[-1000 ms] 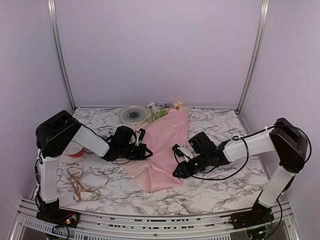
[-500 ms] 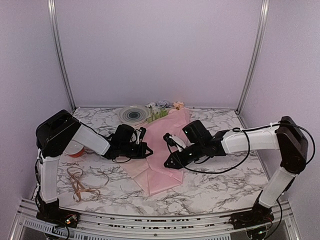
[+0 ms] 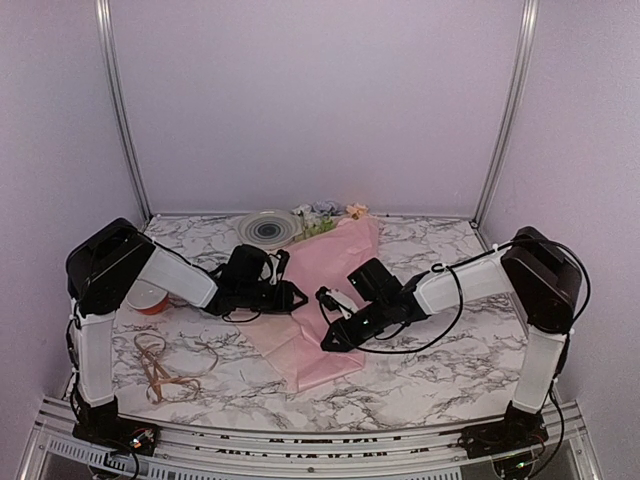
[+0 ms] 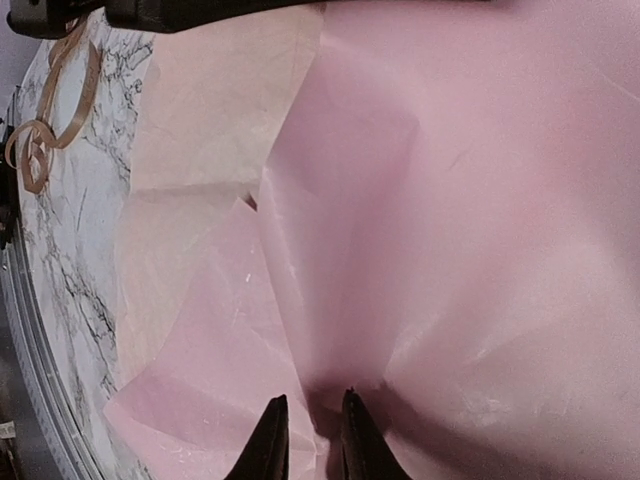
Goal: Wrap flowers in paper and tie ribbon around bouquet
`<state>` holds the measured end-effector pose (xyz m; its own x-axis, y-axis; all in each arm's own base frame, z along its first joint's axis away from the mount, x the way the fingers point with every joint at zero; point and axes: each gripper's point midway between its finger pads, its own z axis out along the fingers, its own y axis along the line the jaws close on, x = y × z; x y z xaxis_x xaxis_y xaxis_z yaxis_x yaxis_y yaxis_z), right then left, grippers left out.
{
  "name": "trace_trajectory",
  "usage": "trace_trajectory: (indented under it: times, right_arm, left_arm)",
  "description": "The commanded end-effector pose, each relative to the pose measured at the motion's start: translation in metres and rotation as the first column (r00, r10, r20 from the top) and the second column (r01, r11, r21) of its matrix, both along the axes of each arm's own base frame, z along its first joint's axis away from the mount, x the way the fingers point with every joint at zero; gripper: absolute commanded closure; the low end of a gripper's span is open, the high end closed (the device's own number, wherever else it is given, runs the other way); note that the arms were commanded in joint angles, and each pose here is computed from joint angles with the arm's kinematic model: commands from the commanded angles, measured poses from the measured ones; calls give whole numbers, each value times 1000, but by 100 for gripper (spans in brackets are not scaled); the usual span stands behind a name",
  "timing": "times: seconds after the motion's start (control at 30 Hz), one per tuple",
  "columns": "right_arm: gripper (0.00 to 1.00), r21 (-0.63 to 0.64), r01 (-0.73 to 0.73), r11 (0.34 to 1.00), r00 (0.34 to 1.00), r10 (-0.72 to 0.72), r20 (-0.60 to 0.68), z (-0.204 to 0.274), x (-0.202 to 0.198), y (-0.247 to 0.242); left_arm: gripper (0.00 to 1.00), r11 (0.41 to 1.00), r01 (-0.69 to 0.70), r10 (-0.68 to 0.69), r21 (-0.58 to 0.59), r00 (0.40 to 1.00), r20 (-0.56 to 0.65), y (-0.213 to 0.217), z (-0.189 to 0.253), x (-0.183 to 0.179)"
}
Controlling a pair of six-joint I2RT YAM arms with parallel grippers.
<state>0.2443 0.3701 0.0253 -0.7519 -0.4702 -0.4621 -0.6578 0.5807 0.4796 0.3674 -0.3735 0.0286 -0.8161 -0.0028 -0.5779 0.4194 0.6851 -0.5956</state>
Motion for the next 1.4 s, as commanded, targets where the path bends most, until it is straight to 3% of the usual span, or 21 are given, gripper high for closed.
trace_trajectory:
  times: [0.0,0.17,0.33,0.57,0.87,1.07,1.23,1.37]
  right_arm:
    - [81,-109,41,993,998,-45,-32,-29,-6,-17]
    - [81,-112,13,994,1000,-15,-22,-26,-16,-9]
    - [81,-105,8,994,1000,-8,3,-21,-17,-7]
    - [81,-109,1,994,1000,-2,-9,-27,-22,-9]
    - [81,-97,-11,995,1000,11,2,-22,-22,-6]
    - [81,-98,-1,995,1000,2,7,-22,-21,-7]
    - [81,-107,-1,994,1000,1,3,-26,-23,-9]
    - [81,-106,1,994,1000,-1,0,-27,-24,-11]
  left_arm:
    - [62,998,-66,65,12,995,75,19,43,4]
    - [47,964,-231,216,131,970,115,72,61,-7]
    - [36,862,-368,374,349,926,53,146,33,-17]
    - [30,824,-437,483,360,874,-44,185,4,-45]
    - [30,881,-420,452,219,883,-129,160,-12,-36]
    - [43,923,-373,385,97,908,-168,133,1,-31]
    - [66,934,-351,356,64,924,-139,124,17,-30]
    - [90,939,-340,344,51,932,-116,118,26,-29]
